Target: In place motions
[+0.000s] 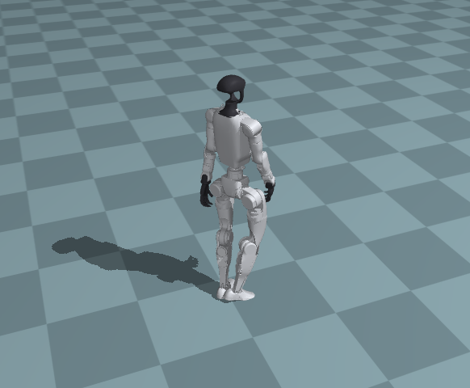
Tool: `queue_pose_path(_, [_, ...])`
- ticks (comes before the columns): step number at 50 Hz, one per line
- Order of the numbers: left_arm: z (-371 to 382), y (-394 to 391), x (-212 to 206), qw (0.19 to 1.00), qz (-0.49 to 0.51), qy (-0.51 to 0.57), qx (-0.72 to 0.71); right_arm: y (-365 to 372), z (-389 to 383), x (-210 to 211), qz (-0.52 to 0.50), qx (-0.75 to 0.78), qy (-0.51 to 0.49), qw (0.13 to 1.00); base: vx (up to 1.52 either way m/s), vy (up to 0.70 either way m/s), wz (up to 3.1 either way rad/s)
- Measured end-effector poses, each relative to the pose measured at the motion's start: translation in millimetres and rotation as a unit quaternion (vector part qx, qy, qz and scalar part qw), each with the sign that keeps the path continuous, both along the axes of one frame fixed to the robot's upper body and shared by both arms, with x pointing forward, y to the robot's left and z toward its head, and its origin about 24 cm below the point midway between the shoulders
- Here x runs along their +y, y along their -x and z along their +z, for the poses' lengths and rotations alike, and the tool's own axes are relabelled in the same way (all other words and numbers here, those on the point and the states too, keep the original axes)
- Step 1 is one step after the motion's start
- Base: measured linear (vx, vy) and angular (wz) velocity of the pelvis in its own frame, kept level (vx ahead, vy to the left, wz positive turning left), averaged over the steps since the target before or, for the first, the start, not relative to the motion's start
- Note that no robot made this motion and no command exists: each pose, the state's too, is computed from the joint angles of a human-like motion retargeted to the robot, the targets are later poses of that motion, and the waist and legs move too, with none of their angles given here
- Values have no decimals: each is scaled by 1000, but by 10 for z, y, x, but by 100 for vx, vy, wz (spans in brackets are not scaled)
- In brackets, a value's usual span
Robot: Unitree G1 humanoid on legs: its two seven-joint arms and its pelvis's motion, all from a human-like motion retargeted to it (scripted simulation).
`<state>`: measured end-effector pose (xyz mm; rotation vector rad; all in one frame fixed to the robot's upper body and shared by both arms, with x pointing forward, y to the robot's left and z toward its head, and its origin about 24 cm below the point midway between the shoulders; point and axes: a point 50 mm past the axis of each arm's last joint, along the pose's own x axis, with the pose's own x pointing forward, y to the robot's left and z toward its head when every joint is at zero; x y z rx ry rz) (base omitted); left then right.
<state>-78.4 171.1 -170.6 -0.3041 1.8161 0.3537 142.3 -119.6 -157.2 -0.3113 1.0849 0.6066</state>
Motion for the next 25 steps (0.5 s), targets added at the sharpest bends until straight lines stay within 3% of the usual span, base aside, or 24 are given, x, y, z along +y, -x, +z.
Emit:
queue_pose_path(3, [-77,-868,39,992,-80,8,-94,746,-196,-507,-79,115,105,985,-8,-17,56])
queue_pose_path(5, [3,-1719,54,967,-149,19,-205,1099,-193,-788,-193,165,164,953,-60,4,114])
queue_pose_path(10, [673,-3300,-3,864,-262,2,-430,2134,-46,-1140,-446,320,181,816,-27,12,130])
queue_pose_path(15, [1019,-3691,-111,792,-265,-49,-547,3196,322,-1219,-519,404,247,712,22,-12,46])
queue_pose_path(18, [1117,-3760,-171,769,-266,-41,-581,3423,428,-1166,-519,428,272,688,4,-16,-48])
queue_pose_path(25, [540,-3053,-211,844,-236,16,-481,3140,241,-967,-471,434,211,738,11,-7,-97])
